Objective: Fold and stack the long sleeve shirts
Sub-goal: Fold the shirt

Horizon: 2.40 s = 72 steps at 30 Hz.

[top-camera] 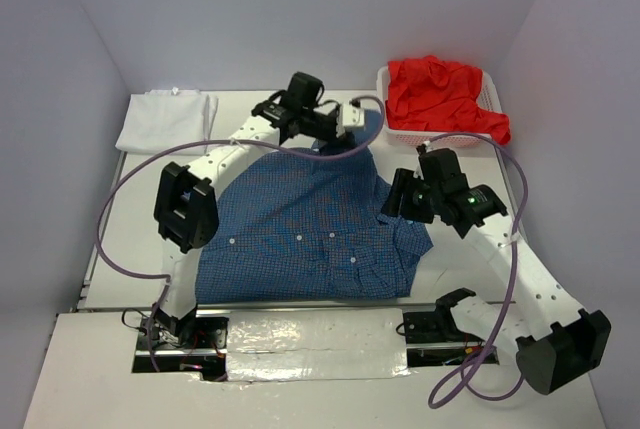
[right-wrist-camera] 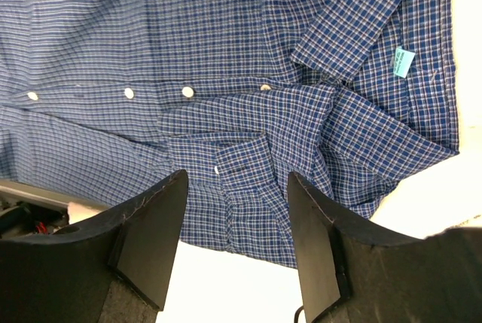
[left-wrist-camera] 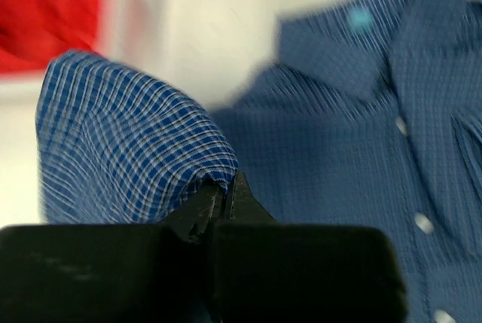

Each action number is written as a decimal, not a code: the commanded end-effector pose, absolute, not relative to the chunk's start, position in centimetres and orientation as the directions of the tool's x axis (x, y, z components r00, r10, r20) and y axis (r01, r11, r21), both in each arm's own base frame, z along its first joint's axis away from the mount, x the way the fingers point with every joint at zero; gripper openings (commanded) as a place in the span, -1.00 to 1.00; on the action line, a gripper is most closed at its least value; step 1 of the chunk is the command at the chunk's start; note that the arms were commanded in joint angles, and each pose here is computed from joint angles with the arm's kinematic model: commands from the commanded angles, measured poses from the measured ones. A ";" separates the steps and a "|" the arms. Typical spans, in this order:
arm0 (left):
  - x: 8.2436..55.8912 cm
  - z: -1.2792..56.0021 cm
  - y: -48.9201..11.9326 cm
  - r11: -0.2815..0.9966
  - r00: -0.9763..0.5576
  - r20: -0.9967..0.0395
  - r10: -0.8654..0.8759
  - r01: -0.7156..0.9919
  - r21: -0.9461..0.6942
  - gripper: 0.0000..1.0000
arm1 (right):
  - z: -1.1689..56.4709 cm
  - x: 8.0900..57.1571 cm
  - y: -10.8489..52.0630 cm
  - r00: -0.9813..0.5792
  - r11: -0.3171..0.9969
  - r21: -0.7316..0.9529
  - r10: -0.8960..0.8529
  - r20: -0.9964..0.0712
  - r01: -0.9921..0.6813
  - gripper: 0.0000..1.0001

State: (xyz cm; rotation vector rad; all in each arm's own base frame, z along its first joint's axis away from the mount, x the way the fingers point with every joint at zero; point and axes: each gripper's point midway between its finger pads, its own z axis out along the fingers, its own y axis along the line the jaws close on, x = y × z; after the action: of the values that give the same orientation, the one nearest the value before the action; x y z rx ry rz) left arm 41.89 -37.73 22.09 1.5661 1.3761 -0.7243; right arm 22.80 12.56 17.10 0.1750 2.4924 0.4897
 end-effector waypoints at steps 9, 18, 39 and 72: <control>29.4 12.2 -33.5 -0.296 0.301 -0.639 0.708 0.948 0.118 0.40 | 16.9 22.8 12.0 -0.795 0.919 0.393 0.259 -0.548 0.028 0.33; 30.6 20.8 -34.3 -0.109 0.161 -0.776 0.610 0.987 0.119 0.90 | 16.4 22.9 11.4 -0.799 0.926 0.373 0.262 -0.541 0.052 0.33; 52.3 18.0 -32.2 0.533 -0.357 -0.883 0.305 0.832 -0.152 0.99 | 16.5 20.5 9.8 -0.790 0.929 0.355 0.294 -0.539 0.103 0.31; 47.9 15.4 -28.4 0.401 -0.266 -0.756 0.598 0.916 -0.005 -1.00 | 17.4 20.9 9.7 -0.784 0.933 0.347 0.285 -0.552 0.095 0.28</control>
State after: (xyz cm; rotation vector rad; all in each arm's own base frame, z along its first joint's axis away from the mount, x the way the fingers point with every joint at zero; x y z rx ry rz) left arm 47.72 -28.85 9.38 1.3309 2.0403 -0.6514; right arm 20.16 10.13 15.37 0.2703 2.5247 0.4109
